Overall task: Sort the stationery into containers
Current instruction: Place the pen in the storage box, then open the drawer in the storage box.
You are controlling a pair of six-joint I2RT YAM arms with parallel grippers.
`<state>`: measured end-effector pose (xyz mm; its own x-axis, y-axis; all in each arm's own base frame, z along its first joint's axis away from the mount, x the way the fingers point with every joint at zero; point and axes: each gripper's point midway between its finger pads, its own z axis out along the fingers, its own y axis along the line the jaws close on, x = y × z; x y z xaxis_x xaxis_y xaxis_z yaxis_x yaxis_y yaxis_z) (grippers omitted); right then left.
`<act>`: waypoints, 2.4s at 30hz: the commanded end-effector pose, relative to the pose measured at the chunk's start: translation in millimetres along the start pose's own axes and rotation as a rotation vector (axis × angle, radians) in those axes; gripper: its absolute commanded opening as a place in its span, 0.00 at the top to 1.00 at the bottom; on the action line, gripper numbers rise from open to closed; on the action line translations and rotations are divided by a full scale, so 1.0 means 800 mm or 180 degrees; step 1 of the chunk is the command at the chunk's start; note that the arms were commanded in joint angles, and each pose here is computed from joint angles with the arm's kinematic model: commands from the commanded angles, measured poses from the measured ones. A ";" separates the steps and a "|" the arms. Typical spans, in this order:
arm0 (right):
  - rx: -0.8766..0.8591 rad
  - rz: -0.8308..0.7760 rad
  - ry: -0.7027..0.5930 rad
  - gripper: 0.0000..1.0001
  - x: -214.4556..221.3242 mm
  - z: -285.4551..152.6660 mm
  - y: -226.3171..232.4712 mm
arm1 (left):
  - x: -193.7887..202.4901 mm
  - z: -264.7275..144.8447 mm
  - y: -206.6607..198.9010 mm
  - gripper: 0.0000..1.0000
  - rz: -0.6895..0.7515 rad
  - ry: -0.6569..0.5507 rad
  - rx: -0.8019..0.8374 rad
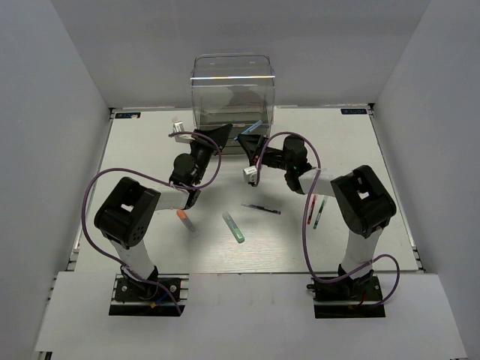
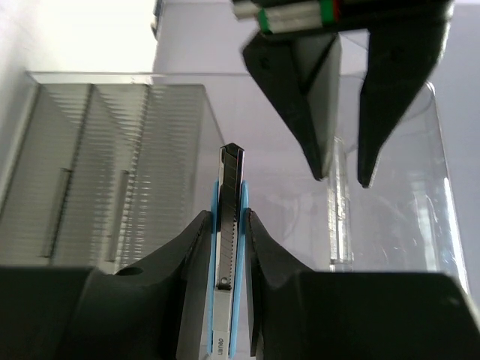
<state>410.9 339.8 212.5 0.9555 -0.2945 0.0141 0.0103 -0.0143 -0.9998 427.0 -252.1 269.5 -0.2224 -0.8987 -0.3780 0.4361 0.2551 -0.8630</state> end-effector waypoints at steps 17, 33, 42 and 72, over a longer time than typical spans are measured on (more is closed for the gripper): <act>0.0466 0.0311 0.0642 1.00 0.078 0.017 -0.049 | -0.052 -0.003 -0.083 0.65 -0.0071 -0.0445 0.0684; 0.0483 0.0756 0.1113 1.00 0.110 0.007 -0.034 | -0.050 -0.003 -0.083 0.65 -0.0067 -0.0419 0.0697; 0.0472 0.0829 0.1162 0.77 0.108 0.001 -0.026 | -0.050 -0.003 -0.083 0.65 -0.0067 -0.0419 0.0697; 0.0154 0.1236 0.0470 0.62 0.010 -0.031 -0.015 | -0.052 -0.011 -0.084 0.64 -0.0064 -0.0406 0.0670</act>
<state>434.8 309.2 197.2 0.7888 -0.4963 -0.3626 -0.3272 0.1603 -0.9313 422.3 -243.9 289.4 -0.1894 -0.9146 -0.3572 0.4749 0.2331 -0.8486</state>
